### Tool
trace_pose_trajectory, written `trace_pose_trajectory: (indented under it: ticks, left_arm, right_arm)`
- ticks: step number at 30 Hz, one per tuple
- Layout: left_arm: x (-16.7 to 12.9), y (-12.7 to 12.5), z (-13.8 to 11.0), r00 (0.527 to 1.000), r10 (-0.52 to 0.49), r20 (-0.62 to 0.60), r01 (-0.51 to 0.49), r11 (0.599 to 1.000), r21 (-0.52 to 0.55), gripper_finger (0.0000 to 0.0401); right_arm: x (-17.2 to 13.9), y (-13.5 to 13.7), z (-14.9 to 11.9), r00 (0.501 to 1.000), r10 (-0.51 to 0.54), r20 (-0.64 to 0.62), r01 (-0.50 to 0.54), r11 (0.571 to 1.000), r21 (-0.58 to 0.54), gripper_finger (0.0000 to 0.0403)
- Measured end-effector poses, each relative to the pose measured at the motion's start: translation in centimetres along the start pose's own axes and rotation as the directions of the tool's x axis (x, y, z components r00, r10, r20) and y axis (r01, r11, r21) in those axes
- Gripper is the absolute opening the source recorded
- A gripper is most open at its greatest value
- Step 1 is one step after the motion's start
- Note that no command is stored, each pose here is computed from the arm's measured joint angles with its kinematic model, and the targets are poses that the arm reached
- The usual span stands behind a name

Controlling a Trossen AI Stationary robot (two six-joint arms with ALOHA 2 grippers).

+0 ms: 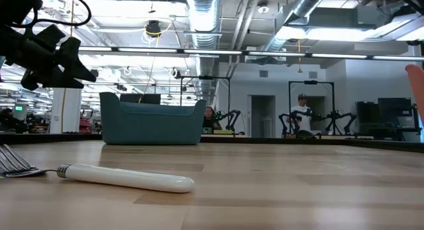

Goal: Sort silverware by color (type)
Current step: Put the white fork into the green bin

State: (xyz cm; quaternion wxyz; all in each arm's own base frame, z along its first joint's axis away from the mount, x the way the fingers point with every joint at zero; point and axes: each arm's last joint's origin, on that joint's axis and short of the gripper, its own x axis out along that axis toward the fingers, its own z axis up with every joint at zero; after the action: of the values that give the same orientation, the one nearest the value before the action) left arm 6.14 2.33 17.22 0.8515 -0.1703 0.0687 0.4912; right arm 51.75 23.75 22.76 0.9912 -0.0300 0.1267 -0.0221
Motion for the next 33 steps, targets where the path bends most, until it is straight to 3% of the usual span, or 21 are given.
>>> trace_pose_trajectory:
  ticks: [5, 25, 33]
  left_arm:
    - [0.0, 0.0, 0.0, 1.0, 0.0, 0.0, 0.0, 1.0, 0.0, 0.0235]
    - [0.0, 0.0, 0.0, 1.0, 0.0, 0.0, 0.0, 1.0, 0.004, 0.0235]
    - [0.0, 0.0, 0.0, 1.0, 0.0, 0.0, 0.0, 1.0, 0.007, 0.0235]
  right_arm:
    - [0.8, -1.5, 0.0, 0.999, 0.03, -0.011, -0.03, 0.999, 0.015, 0.0015]
    - [2.4, -1.1, -2.4, 0.993, 0.114, -0.014, -0.112, 0.988, 0.105, 0.0015]
    - [3.0, -2.2, -2.6, 0.972, 0.23, -0.051, -0.22, 0.963, 0.157, 0.0015]
